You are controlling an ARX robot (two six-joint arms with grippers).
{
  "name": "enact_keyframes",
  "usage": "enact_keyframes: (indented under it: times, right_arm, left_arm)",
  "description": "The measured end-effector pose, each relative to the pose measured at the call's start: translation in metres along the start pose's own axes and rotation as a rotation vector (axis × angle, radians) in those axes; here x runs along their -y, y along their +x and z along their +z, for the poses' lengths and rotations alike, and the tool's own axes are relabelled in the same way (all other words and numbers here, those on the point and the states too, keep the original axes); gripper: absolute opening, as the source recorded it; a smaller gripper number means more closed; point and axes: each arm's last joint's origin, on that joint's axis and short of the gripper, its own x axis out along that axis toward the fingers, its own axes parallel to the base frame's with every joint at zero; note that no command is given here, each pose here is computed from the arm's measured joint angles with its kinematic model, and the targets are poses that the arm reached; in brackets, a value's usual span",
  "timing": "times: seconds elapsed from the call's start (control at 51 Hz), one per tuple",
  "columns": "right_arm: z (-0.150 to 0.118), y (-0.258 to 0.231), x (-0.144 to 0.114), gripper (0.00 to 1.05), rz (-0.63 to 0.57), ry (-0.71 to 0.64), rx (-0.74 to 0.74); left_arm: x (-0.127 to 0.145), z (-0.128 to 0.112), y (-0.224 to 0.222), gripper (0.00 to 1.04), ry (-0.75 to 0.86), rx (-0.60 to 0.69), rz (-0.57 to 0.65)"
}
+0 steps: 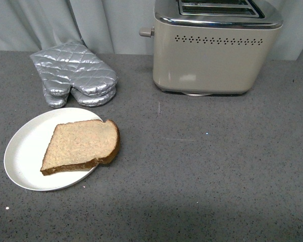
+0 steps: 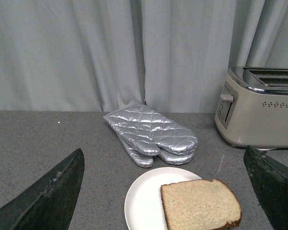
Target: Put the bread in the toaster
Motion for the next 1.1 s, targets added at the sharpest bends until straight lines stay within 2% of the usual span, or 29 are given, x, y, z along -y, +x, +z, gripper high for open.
enact_keyframes:
  times: [0.725,0.765,0.824,0.843,0.941,1.098]
  right_arm:
    - [0.000,0.000,0.000,0.95,0.000,0.000,0.000]
    - [0.000,0.000,0.000,0.95,0.000,0.000,0.000]
    - [0.000,0.000,0.000,0.95,-0.002,0.000,0.001]
    - [0.000,0.000,0.000,0.95,-0.001,0.000,0.002]
    - [0.000,0.000,0.000,0.95,-0.001,0.000,0.002]
    - [0.000,0.000,0.000,0.95,-0.001,0.000,0.002]
  left_arm:
    - [0.000,0.000,0.000,0.98,0.000,0.000,0.000]
    - [0.000,-0.001,0.000,0.98,-0.056,-0.085,0.090]
    - [0.002,-0.007,0.006,0.98,-0.151,-0.308,0.255]
    - [0.003,-0.009,0.009,0.98,-0.162,-0.336,0.275]
    - [0.004,-0.013,0.027,0.98,-0.264,-0.401,0.291]
    - [0.001,-0.016,0.065,0.98,-0.309,-0.448,0.278]
